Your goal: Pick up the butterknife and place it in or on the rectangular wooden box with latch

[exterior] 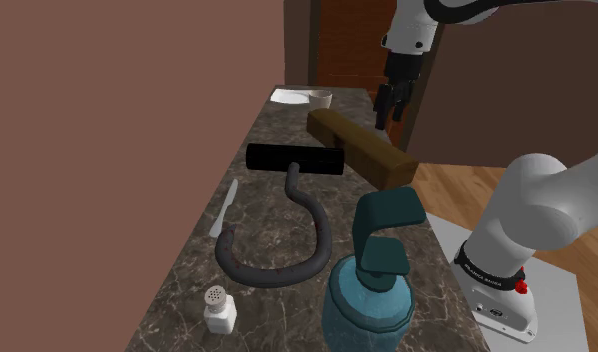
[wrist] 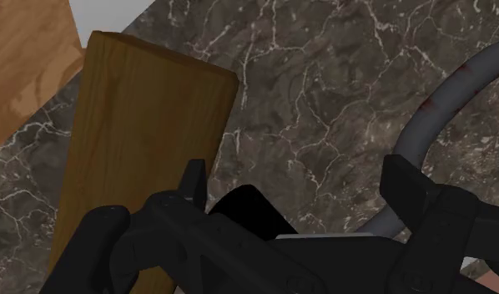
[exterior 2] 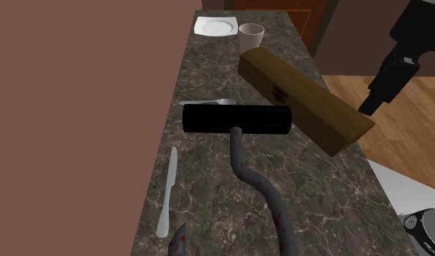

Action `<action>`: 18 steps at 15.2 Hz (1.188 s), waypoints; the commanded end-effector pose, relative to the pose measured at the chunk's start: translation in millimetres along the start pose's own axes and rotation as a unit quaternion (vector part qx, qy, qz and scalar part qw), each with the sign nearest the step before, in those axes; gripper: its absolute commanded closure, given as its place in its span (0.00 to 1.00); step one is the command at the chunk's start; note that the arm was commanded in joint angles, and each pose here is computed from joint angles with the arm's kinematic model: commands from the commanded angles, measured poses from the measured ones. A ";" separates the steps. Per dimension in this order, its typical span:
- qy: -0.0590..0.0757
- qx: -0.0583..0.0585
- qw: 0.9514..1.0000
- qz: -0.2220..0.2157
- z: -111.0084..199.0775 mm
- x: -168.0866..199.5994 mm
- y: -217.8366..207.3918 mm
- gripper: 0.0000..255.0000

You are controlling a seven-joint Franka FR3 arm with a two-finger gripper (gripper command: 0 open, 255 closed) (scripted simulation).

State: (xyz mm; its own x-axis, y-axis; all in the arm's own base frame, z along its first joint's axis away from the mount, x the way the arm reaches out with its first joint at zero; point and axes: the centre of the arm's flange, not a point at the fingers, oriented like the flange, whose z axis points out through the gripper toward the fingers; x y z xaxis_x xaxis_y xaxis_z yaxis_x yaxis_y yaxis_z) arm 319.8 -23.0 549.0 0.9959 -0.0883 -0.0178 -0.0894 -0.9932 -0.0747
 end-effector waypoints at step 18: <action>0.028 0.022 0.978 0.204 99.9 87.6 -169.4 0.00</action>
State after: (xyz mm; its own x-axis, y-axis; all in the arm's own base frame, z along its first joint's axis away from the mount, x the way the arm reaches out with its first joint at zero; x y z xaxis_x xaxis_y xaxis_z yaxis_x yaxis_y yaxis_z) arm 413.7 136.3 463.9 0.8893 -0.4573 -0.0011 -0.4546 -0.8839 -0.1100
